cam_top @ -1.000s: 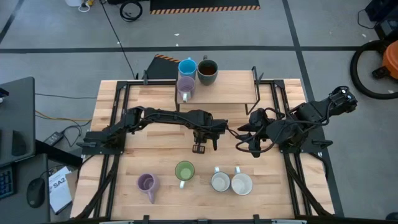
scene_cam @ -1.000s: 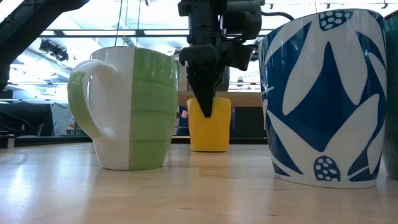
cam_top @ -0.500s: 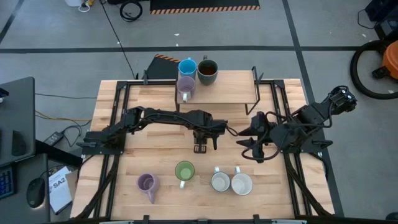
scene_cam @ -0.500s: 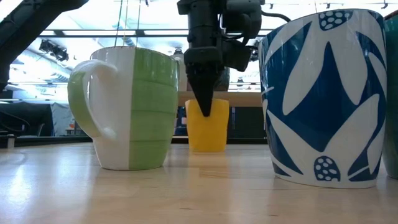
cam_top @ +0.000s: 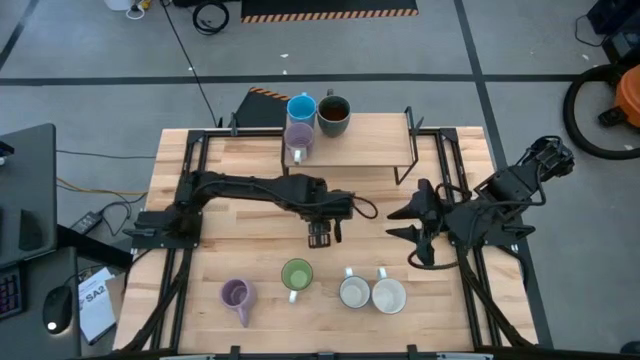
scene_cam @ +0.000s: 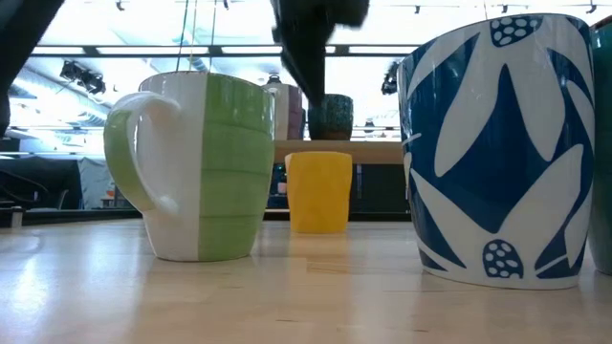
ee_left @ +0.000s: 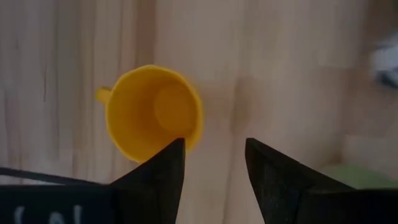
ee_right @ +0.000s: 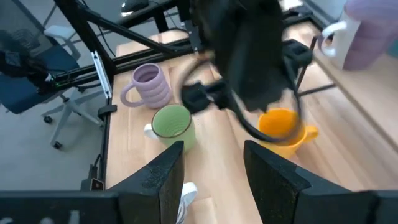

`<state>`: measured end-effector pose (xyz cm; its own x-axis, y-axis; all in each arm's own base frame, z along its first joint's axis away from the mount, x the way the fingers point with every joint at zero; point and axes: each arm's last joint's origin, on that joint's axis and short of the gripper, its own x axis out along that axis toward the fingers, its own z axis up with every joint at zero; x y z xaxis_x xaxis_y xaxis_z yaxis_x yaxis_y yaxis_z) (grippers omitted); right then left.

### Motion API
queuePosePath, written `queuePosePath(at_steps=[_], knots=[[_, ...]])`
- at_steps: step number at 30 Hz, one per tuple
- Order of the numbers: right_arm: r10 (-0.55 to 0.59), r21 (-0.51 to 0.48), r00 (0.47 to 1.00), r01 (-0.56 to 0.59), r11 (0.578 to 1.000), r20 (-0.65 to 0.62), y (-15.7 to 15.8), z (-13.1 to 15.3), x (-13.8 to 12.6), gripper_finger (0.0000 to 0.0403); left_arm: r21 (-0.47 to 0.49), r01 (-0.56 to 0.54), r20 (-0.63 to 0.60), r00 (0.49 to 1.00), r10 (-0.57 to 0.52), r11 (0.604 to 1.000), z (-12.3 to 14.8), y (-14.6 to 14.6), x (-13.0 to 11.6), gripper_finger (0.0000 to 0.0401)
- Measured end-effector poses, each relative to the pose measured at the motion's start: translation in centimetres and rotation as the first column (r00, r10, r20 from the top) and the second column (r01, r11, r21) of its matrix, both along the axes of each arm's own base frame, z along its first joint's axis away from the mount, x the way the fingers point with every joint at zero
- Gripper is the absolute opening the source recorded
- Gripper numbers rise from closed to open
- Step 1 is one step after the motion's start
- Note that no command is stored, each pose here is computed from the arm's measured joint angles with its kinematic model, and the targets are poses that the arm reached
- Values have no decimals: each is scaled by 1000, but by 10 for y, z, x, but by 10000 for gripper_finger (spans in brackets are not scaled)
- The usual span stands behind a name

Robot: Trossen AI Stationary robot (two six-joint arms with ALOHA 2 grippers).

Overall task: Place coffee mugs
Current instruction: Put the yellow mug on the shelf

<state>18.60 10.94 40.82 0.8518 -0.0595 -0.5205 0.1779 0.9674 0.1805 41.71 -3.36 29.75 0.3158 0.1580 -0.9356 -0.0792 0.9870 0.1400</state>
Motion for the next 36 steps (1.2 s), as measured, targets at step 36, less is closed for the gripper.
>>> queuePosePath(at_steps=[36], knots=[[69,-30,996,-71,997,-48,-35,-41,114,171,-37,50,514,858,-24,998,77,-40,-142,132]])
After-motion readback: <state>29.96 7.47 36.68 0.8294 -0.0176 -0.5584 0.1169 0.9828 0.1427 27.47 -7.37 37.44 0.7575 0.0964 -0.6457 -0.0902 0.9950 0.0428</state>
